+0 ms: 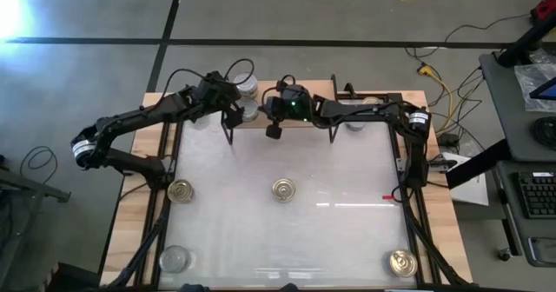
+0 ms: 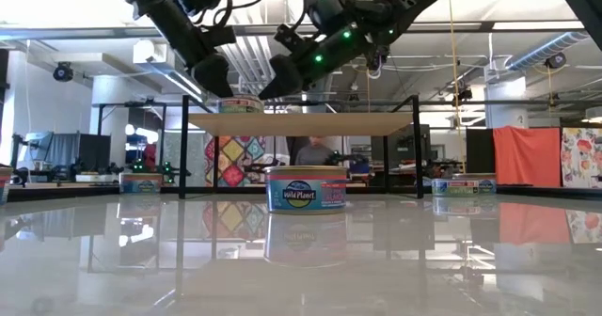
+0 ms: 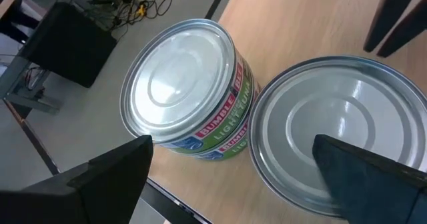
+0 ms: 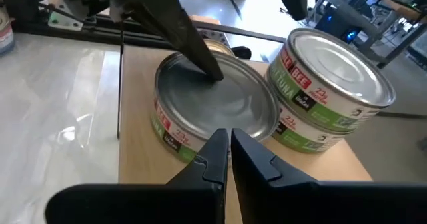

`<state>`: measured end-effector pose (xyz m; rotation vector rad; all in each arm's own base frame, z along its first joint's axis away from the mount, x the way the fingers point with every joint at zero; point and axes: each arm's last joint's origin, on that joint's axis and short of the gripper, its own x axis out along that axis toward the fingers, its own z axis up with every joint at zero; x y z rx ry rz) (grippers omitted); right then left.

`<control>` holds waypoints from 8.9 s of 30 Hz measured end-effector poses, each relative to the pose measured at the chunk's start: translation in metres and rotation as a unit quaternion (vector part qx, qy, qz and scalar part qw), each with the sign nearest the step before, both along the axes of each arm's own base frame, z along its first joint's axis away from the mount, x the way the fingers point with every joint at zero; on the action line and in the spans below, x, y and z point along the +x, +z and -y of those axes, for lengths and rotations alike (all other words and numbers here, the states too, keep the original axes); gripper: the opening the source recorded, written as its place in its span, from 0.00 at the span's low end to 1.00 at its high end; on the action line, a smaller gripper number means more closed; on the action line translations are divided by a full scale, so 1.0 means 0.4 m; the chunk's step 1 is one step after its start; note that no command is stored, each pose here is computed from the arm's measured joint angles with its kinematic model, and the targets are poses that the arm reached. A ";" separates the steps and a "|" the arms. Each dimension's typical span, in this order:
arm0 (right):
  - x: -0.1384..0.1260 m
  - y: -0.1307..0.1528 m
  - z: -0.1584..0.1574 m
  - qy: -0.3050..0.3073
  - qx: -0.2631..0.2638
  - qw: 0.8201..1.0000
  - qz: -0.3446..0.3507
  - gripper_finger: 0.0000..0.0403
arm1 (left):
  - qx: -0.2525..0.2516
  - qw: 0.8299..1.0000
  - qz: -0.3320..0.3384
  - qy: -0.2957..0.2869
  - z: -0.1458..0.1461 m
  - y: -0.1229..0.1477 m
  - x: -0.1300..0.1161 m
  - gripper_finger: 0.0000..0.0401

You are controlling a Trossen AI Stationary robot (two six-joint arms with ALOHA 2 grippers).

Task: Stack canned seafood by type on shelf
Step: Adjust the green tuna can on the shelf, then put the blue tuna can on the shelf

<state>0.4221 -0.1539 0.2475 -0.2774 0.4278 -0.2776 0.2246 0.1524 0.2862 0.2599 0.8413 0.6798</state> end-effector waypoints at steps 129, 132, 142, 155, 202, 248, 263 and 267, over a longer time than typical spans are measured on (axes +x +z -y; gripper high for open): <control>-0.245 -0.106 -0.628 -0.062 0.107 0.983 -0.136 0.03 | -0.227 0.930 0.209 -0.201 0.678 -0.380 0.006 0.94; -0.252 -0.121 -0.625 -0.090 0.140 0.978 -0.128 0.03 | -0.235 0.925 0.214 -0.208 0.699 -0.427 0.014 0.94; -0.264 -0.143 -0.639 -0.090 0.149 0.975 -0.137 0.03 | -0.234 0.920 0.217 -0.226 0.763 -0.468 0.056 0.94; -0.264 -0.144 -0.637 -0.074 0.122 0.978 -0.150 0.03 | -0.280 0.923 0.177 -0.197 0.771 -0.474 0.023 0.91; -0.271 -0.221 -0.475 -0.024 0.104 0.964 -0.245 0.53 | -0.134 0.964 0.184 -0.138 0.600 -0.536 0.180 0.99; -0.338 -0.238 -0.495 -0.031 0.155 0.959 -0.234 0.79 | -0.167 0.946 0.180 -0.210 0.557 -0.526 0.250 0.99; -0.340 -0.256 -0.519 0.062 0.147 0.970 -0.182 0.94 | -0.210 0.965 0.071 -0.138 0.568 -0.420 0.169 0.99; -0.363 -0.286 -0.521 0.055 0.170 0.972 -0.156 0.94 | -0.206 0.967 0.073 -0.132 0.566 -0.416 0.167 0.99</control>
